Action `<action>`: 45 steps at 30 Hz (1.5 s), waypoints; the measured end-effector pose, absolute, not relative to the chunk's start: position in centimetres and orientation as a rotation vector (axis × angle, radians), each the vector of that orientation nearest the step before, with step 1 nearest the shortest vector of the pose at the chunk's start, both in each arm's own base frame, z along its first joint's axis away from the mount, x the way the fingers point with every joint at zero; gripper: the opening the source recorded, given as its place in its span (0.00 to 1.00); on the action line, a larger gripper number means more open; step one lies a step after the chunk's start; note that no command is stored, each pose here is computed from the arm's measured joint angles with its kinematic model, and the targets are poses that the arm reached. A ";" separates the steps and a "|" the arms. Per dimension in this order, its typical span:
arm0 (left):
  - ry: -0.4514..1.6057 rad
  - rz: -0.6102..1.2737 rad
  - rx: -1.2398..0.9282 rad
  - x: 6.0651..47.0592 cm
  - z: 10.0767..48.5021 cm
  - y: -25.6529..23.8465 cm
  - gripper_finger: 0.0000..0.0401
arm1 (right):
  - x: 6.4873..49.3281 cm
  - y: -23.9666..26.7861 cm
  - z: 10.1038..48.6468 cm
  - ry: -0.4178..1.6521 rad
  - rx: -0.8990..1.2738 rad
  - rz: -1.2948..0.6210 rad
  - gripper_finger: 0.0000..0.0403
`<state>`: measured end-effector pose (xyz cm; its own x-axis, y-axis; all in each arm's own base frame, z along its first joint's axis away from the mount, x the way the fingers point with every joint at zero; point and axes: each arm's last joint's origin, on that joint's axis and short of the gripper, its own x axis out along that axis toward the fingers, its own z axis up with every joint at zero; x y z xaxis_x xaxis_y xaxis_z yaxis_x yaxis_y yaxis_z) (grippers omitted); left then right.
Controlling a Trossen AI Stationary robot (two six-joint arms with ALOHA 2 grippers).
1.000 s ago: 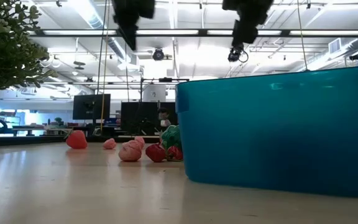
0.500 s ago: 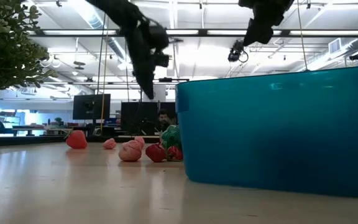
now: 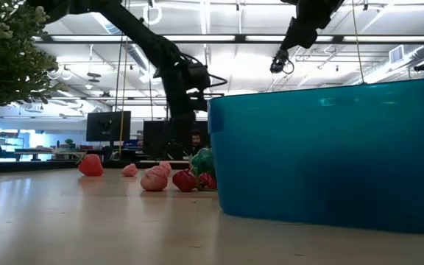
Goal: Pick and placing Produce into tupperware
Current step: Put the top red strawberry into the blue bin
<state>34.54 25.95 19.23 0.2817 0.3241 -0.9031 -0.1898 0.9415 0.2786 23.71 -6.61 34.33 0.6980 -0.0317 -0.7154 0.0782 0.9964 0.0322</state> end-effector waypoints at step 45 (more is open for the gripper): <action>1.258 0.303 0.115 34.3 15.9 27.8 0.60 | 23.7 -6.6 34.3 0.799 0.069 -0.063 0.20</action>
